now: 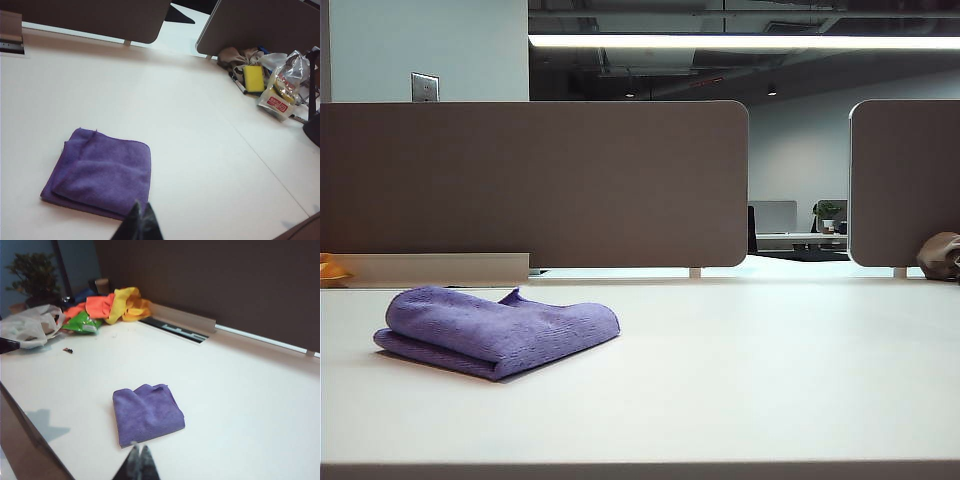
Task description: Fold the bottom of the cloth upward, then fold it vertically to form a square shape.
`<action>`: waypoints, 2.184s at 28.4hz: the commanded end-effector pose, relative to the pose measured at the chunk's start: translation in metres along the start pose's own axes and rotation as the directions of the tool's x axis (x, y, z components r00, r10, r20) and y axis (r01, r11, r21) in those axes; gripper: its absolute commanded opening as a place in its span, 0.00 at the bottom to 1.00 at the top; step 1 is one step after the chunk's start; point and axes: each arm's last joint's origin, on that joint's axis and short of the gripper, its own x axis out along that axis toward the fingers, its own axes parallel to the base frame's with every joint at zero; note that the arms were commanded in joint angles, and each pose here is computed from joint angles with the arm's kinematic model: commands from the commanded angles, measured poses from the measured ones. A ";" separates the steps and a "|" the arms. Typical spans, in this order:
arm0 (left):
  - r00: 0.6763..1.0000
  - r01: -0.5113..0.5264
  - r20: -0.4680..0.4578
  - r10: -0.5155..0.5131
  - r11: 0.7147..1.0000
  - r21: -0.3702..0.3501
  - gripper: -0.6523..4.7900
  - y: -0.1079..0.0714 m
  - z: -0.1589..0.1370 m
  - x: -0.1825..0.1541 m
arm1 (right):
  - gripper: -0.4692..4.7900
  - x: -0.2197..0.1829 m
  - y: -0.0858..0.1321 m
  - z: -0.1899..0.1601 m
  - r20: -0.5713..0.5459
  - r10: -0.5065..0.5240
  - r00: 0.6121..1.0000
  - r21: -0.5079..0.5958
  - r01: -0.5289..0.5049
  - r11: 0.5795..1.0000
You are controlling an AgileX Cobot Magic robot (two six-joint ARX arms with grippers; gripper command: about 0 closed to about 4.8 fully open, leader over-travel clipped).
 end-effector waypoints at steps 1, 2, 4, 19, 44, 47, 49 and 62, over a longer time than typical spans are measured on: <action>1.000 -0.001 0.030 0.001 1.000 0.016 0.11 0.000 0.002 0.001 | 0.08 -0.010 0.000 -0.004 0.046 -0.003 0.999 0.001 0.003 1.000; 1.000 -0.006 0.031 0.005 1.000 0.017 0.11 0.000 0.002 0.001 | 0.08 -0.013 0.000 -0.005 0.057 -0.003 0.998 0.000 0.003 1.000; 0.999 -0.013 0.034 0.013 1.000 0.018 0.11 0.000 0.003 0.001 | 0.08 -0.019 0.000 -0.005 0.086 -0.002 0.996 0.000 0.002 1.000; 0.987 -0.159 0.030 0.158 0.987 0.034 0.11 0.014 -0.010 0.012 | 0.08 -0.028 -0.001 -0.030 0.005 -0.007 1.000 -0.056 0.007 0.998; 0.988 -0.156 0.024 0.156 0.988 0.010 0.11 0.014 -0.011 0.012 | 0.09 0.006 -0.004 -0.062 0.016 -0.028 0.999 -0.055 0.029 0.998; 0.988 -0.156 0.023 0.156 0.988 0.010 0.11 0.014 -0.011 0.012 | 0.09 0.007 -0.005 -0.064 0.007 -0.053 0.999 -0.055 0.054 0.997; 0.988 -0.156 0.022 0.156 0.988 0.010 0.11 0.014 -0.011 0.012 | 0.09 0.009 -0.005 -0.068 -0.008 -0.048 0.999 -0.056 0.047 0.997; 0.988 -0.156 0.022 0.156 0.988 0.010 0.11 0.014 -0.011 0.012 | 0.09 0.034 -0.010 -0.117 0.134 -0.105 0.985 -0.043 0.112 0.993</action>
